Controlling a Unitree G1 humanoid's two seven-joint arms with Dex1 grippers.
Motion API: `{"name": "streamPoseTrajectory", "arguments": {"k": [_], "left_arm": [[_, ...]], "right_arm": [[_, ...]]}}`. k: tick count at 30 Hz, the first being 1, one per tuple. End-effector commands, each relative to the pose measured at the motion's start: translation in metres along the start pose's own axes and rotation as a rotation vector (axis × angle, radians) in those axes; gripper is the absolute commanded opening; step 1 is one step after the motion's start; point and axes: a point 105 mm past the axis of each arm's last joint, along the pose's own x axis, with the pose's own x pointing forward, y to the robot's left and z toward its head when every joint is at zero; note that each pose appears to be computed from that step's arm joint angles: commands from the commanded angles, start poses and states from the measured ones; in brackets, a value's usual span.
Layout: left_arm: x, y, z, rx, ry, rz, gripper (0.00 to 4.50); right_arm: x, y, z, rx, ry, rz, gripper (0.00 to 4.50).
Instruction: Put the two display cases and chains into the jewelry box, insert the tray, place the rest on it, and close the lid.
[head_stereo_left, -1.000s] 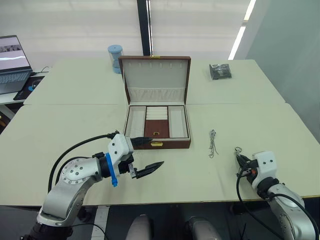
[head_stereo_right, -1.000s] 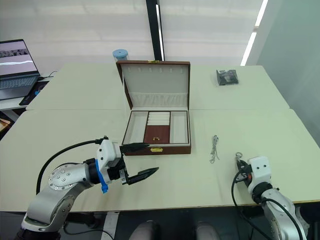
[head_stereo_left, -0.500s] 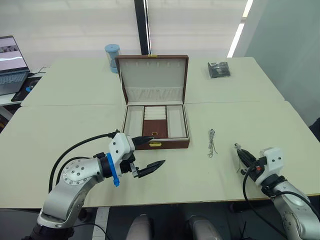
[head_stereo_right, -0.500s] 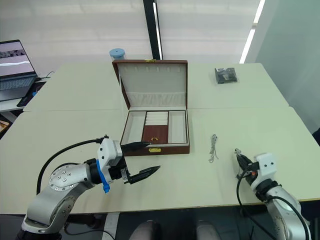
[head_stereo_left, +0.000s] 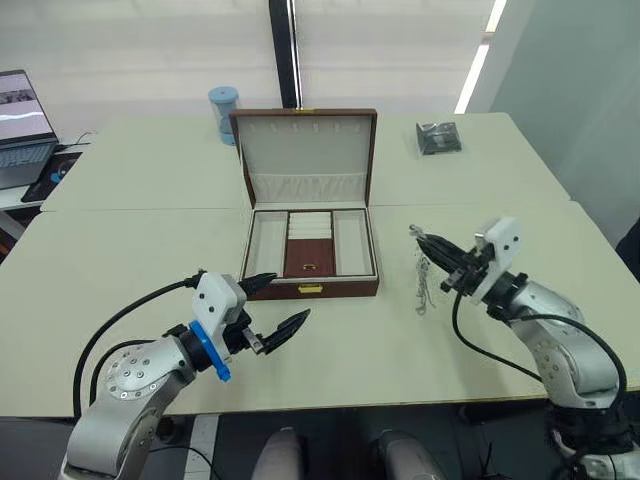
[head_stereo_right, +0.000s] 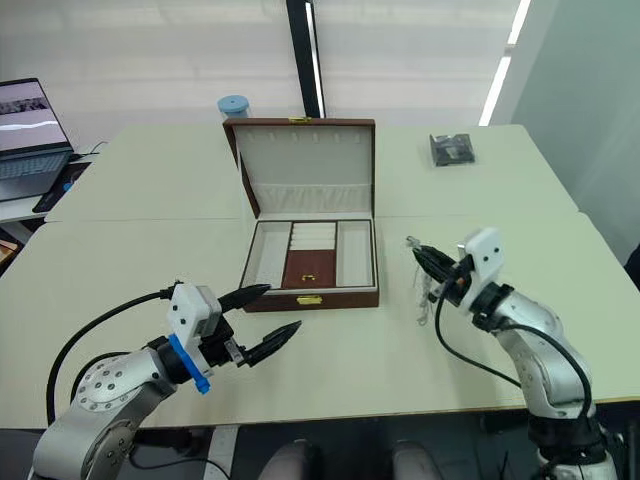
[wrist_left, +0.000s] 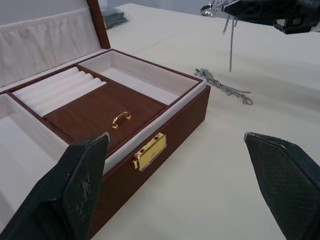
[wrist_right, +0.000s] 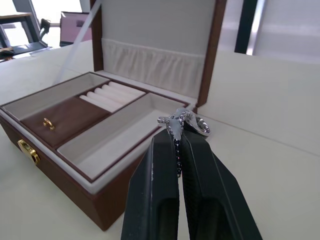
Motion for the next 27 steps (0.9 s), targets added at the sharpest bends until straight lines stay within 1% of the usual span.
{"name": "streamPoseTrajectory", "arguments": {"k": [1, 4, 7, 11, 18, 27], "left_arm": [[-0.012, 0.003, 0.009, 0.016, -0.03, 0.102, 4.5], [-0.023, 0.003, 0.008, 0.003, -0.034, 0.2, 4.5], [-0.032, 0.001, 0.007, -0.014, -0.037, 0.272, 4.5], [-0.041, -0.001, 0.006, -0.026, -0.041, 0.357, 4.5], [-0.06, -0.008, 0.003, -0.05, -0.034, 0.479, 4.5], [-0.063, -0.014, 0.001, -0.065, -0.04, 0.542, 4.5]], "right_arm": [[0.029, 0.015, 0.013, 0.0, -0.02, 0.101, 0.01], [0.061, 0.031, 0.025, 0.02, -0.042, 0.185, 0.01], [0.086, 0.046, 0.033, 0.035, -0.057, 0.247, 0.01], [0.115, 0.06, 0.035, 0.048, -0.049, 0.286, 0.01], [0.141, 0.082, 0.032, 0.068, -0.036, 0.363, 0.01], [0.162, 0.098, 0.036, 0.074, -0.039, 0.401, 0.01]]}}
